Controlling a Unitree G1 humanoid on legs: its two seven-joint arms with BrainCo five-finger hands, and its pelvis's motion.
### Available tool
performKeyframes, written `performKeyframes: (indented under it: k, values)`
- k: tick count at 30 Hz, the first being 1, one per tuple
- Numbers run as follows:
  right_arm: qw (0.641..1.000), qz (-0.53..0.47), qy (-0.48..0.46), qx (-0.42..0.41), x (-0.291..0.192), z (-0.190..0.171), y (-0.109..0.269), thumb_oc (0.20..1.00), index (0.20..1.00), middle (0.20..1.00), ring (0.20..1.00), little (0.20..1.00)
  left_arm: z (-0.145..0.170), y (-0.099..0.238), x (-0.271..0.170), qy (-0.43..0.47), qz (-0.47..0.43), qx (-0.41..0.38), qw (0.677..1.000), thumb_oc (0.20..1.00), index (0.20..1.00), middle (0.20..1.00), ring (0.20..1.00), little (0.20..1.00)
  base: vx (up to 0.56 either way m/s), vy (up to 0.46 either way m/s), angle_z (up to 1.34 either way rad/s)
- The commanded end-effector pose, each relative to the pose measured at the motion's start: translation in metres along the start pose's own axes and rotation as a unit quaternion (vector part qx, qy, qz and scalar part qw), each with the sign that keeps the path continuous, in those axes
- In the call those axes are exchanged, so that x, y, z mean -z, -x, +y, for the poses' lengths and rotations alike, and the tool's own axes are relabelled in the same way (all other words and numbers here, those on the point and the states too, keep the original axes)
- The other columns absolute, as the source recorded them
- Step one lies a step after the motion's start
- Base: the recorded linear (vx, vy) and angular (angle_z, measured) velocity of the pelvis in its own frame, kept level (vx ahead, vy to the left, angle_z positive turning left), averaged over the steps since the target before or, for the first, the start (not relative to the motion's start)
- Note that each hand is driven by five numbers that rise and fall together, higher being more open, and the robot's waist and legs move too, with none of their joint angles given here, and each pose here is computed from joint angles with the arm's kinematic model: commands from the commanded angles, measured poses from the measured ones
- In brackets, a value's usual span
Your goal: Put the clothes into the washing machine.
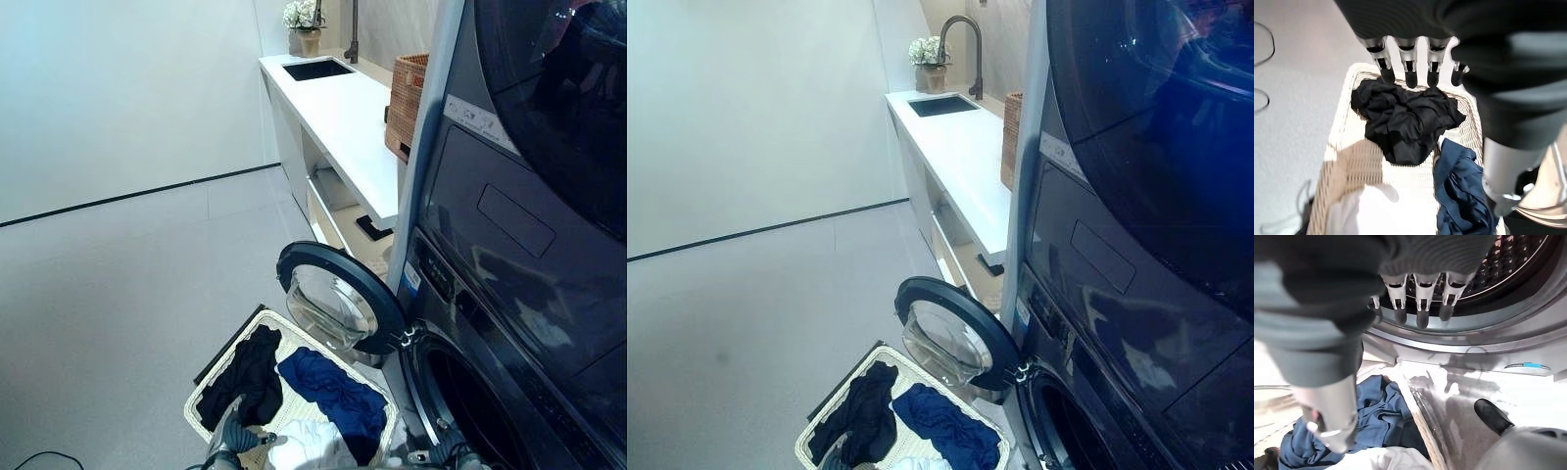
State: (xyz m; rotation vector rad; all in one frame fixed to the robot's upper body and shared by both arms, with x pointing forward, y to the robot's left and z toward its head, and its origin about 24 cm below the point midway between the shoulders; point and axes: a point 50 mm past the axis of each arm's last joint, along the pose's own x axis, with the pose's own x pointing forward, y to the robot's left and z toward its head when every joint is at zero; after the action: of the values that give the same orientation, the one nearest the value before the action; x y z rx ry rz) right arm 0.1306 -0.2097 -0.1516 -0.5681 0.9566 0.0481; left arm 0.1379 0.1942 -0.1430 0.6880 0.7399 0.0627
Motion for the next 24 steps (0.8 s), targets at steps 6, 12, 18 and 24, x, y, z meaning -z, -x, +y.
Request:
performKeyframes:
  k: [6,12,18,24]
  values:
    - [0.985,-0.166,-0.021,0.048,-0.114,-0.041,-0.018,1.000,1.000,1.000,1.000,1.000,0.067,-0.043,-0.079,-0.042,-0.099,-0.193,0.975,1.000,1.000,1.000,1.000,1.000,-0.27,0.043,-0.08]
    - [0.964,-0.250,-0.053,0.076,-0.162,-0.065,-0.013,1.000,1.000,1.000,1.000,1.000,0.101,-0.053,-0.122,-0.037,-0.139,-0.281,0.949,1.000,1.000,1.000,1.000,1.000,-0.19,0.022,0.02]
    - [0.936,-0.321,-0.091,0.116,-0.207,-0.093,0.000,1.000,1.000,1.000,1.000,1.000,0.137,-0.056,-0.164,-0.028,-0.174,-0.351,0.920,1.000,1.000,1.000,1.000,1.000,-0.15,0.023,0.04]
    - [0.911,-0.372,-0.112,0.140,-0.249,-0.116,0.015,1.000,1.000,1.000,1.000,1.000,0.182,-0.056,-0.202,-0.006,-0.186,-0.401,0.897,1.000,1.000,1.000,1.000,1.000,-0.13,0.011,0.07]
